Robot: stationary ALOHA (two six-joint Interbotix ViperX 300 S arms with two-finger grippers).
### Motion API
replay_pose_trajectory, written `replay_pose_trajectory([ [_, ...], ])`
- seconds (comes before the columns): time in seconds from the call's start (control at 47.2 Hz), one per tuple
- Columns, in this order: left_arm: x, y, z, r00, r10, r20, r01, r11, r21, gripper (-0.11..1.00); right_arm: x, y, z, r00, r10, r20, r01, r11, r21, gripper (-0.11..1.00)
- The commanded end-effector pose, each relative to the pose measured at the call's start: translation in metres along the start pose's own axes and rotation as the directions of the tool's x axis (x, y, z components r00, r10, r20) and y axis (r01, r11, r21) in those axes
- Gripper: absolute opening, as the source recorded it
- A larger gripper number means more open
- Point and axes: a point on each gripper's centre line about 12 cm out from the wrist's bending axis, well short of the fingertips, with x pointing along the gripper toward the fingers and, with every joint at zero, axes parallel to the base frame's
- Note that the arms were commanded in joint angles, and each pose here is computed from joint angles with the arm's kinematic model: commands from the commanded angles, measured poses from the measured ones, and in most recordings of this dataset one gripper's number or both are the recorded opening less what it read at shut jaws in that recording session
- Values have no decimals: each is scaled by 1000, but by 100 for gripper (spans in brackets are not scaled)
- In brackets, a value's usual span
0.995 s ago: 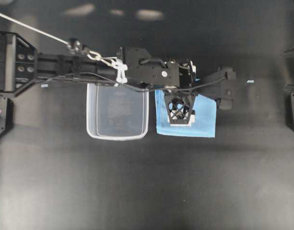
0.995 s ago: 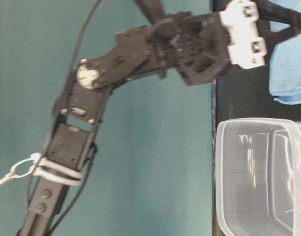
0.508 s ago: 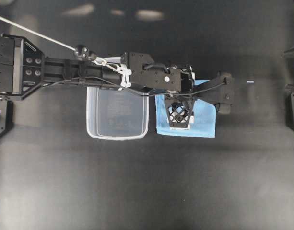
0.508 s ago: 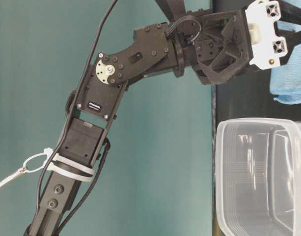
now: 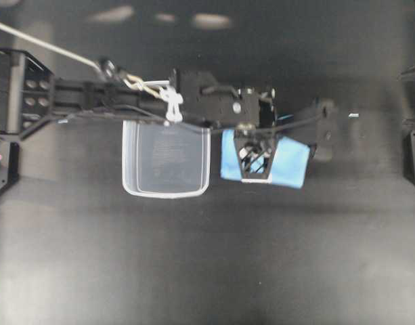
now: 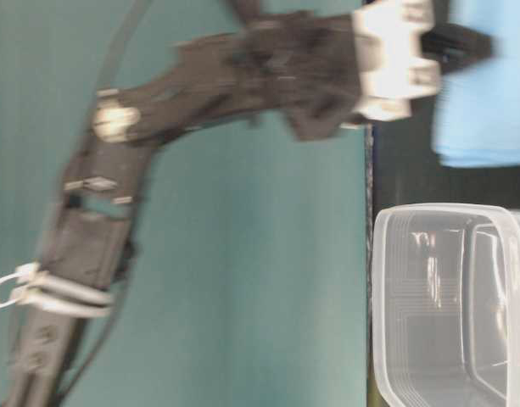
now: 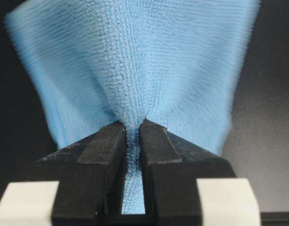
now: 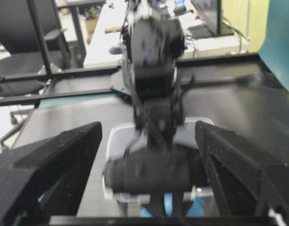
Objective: Place the blue towel into the container with the left arm.
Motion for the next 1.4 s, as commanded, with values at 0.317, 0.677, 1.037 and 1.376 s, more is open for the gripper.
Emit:
replay_pose_trajectory([
  [0.317, -188, -6, -15, 997, 8, 80, -9, 1000, 9, 6, -2, 0, 9, 1000, 1, 31, -1, 1000, 5, 77],
  [0.677, -207, -7, -72, 1000, 0, -29, 0, 1000, -10, 6, -2, 0, 9, 999, 1, 34, -1, 1000, 5, 77],
  [1.037, -198, -6, -95, 1000, 4, -6, -4, 1000, -17, 6, -2, 1, 11, 999, 2, 46, -2, 1000, 4, 77],
  [1.376, -164, -9, -118, 1000, 3, -3, -3, 1000, -16, 6, -2, 1, 11, 999, 2, 48, -2, 1000, 4, 77],
])
